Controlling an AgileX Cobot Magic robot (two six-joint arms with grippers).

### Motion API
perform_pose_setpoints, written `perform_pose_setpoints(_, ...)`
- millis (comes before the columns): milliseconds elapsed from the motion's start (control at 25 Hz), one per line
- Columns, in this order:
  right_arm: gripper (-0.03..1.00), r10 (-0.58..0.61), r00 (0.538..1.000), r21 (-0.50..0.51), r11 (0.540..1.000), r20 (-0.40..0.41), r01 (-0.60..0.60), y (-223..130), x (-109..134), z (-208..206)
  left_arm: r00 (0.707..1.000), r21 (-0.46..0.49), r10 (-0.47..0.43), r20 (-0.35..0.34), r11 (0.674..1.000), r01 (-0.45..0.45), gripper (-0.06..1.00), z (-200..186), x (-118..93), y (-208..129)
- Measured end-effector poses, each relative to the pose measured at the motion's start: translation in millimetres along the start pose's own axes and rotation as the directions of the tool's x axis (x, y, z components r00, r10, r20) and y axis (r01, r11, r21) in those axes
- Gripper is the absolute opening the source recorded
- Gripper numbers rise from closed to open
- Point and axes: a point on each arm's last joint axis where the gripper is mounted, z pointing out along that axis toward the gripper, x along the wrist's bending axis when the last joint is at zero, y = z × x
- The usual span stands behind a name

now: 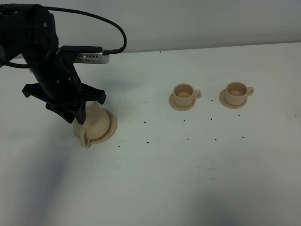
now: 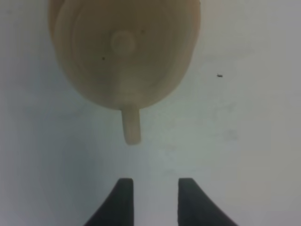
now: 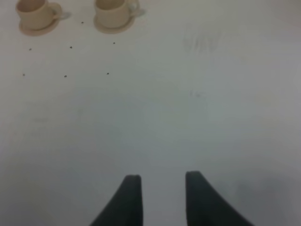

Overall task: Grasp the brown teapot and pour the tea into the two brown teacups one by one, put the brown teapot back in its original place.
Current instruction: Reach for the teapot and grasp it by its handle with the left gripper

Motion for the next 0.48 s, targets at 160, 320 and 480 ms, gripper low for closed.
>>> perform_pose_setpoints(160, 0.24, 0.000, 1.000, 0.000, 1.000, 0.000, 0.000, 0.0, 0.0, 0.0, 1.000, 0.047, -0.006, -0.006, 0.999, 0.006, 0.25, 11.8, 6.8, -5.5)
perform_pose_setpoints(320, 0.24, 0.000, 1.000, 0.000, 1.000, 0.000, 0.000, 0.0, 0.0, 0.0, 1.000, 0.080, -0.005, -0.010, 0.997, 0.006, 0.25, 20.1, 11.7, -9.6)
perform_pose_setpoints(480, 0.24, 0.000, 1.000, 0.000, 1.000, 0.000, 0.000, 0.0, 0.0, 0.0, 1.000, 0.083, -0.001, -0.015, 0.997, 0.002, 0.26, 25.1, 12.6, -8.3)
